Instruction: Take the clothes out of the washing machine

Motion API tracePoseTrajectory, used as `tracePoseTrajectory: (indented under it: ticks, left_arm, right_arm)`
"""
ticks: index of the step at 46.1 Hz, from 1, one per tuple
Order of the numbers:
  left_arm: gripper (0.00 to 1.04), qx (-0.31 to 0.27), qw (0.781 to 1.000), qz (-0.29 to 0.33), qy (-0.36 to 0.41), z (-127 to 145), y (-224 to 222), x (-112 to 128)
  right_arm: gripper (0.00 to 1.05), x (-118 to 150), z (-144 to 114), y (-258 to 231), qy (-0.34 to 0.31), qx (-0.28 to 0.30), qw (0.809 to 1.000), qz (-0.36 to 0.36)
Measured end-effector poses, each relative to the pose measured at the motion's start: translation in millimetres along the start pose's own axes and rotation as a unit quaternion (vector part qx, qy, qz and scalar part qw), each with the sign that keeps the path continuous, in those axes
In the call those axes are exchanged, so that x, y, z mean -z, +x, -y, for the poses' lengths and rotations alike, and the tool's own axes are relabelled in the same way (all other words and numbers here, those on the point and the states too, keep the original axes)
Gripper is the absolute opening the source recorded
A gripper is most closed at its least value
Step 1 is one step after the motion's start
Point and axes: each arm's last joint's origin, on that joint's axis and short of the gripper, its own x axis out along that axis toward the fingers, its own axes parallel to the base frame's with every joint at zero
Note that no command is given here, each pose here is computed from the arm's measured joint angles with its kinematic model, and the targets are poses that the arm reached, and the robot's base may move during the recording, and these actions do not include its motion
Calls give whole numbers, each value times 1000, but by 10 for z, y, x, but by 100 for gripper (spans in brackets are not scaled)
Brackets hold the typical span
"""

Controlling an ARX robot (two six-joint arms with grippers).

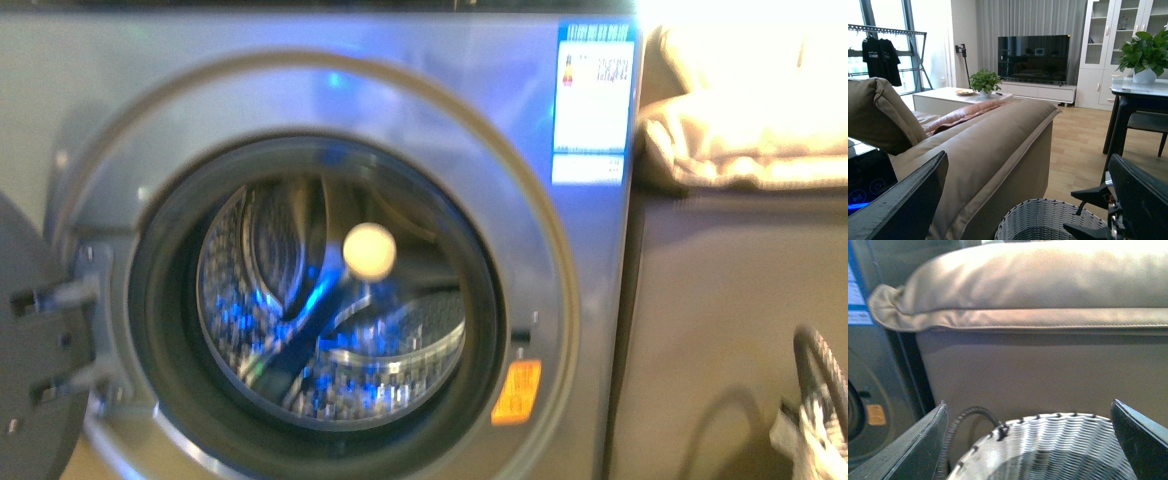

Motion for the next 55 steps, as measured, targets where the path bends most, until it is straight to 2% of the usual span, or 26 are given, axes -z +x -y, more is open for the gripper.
tracePoseTrajectory:
  ticks: [9, 10, 12, 14, 16, 17, 21, 22, 28, 39, 40, 46, 48, 55]
  left_arm:
    - [98, 0, 1000, 0, 0, 0, 0, 0]
    - [98, -19, 1000, -2, 1, 9, 6, -10]
    - [91, -121, 992, -40, -9, 35, -7, -7]
    - [84, -243, 966, -91, -9, 25, -150, 63]
    - [77, -332, 936, -116, 1, 34, -337, 151]
    - [75, -352, 929, -119, 4, 33, -386, 170]
    - [59, -480, 870, -112, 28, 26, -926, 326]
    - [56, -491, 864, -109, 31, 30, -1043, 368]
    - [36, -517, 848, -106, 39, 68, -1623, 682]
    - [3, -498, 854, -145, 36, 199, -2276, 1417]
    - [3, -497, 854, -147, 36, 207, -2300, 1448]
    - [4, -511, 844, -162, 37, 275, -2708, 1811]
    - [4, -508, 846, -158, 37, 308, -2792, 1861]
    - [4, -504, 849, -157, 37, 378, -2975, 2009]
  right_arm:
    - [97, 170, -509, -353, 24, -10, 997, 78]
    - [97, 186, -548, -384, 24, -14, 996, 82]
    - [92, 196, -609, -432, 27, -2, 997, 70]
    - [85, 225, -659, -470, 30, 15, 998, 52]
    - [80, 282, -697, -490, 33, 22, 998, 39]
    - [76, 332, -720, -499, 34, 24, 999, 34]
    - [61, 553, -812, -524, 35, 30, 999, 17]
    - [57, 599, -831, -527, 35, 29, 999, 13]
    - [38, 767, -928, -567, 33, 24, 999, 10]
    - [5, 969, -1049, -645, 31, 23, 999, 14]
    - [2, 991, -1058, -650, 31, 24, 999, 14]
    - [2, 1133, -1134, -697, 30, 25, 999, 14]
    - [2, 1157, -1180, -709, 29, 36, 999, 15]
    - [2, 1234, -1244, -739, 29, 18, 999, 16]
